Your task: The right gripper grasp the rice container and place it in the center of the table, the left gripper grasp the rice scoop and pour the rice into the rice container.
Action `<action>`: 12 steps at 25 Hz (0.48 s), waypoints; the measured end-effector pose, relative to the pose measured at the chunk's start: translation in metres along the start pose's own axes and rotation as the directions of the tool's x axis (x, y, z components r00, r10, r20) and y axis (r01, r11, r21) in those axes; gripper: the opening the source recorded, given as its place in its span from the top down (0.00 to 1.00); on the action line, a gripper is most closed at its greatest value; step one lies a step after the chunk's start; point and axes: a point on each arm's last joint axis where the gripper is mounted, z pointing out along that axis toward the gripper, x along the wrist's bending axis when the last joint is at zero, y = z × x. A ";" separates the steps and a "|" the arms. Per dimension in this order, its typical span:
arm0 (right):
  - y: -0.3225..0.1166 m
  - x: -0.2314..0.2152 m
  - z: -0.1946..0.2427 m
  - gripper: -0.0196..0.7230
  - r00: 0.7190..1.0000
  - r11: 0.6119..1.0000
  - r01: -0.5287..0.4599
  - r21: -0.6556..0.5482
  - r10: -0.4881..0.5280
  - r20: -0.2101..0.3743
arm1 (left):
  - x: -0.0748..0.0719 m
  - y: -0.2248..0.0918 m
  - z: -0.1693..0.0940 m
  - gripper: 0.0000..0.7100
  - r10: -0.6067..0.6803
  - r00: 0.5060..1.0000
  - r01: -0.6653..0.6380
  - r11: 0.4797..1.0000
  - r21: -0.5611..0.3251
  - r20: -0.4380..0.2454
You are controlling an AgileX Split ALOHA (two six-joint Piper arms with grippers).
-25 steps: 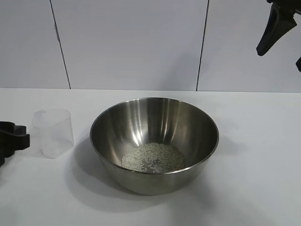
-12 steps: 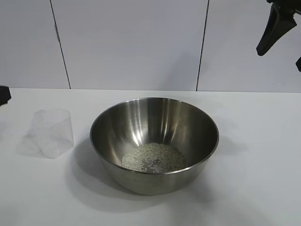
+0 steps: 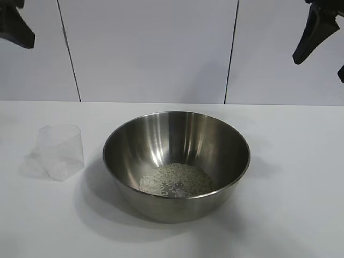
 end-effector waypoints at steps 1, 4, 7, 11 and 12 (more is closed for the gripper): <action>-0.001 0.001 0.000 0.27 1.000 1.000 0.007 0.010 -0.007 -0.011 | -0.003 0.008 0.000 0.37 -0.009 1.000 0.008 0.999 0.045 0.006; -0.003 0.006 0.000 0.27 0.998 0.999 0.026 0.029 -0.024 -0.064 | -0.015 0.028 0.005 0.37 0.002 0.998 -0.009 0.991 0.135 0.056; -0.005 0.011 -0.001 0.27 0.992 0.998 0.037 0.049 -0.031 -0.126 | -0.026 0.042 0.016 0.37 -0.003 0.992 -0.025 0.975 0.219 0.123; -0.007 0.015 -0.002 0.27 0.985 0.997 0.034 0.073 -0.021 -0.173 | -0.036 0.046 0.036 0.37 -0.037 0.976 -0.033 0.948 0.316 0.213; -0.007 0.016 -0.002 0.27 0.984 0.997 0.036 0.076 -0.022 -0.177 | -0.039 0.046 0.040 0.36 -0.052 0.970 -0.030 0.944 0.328 0.237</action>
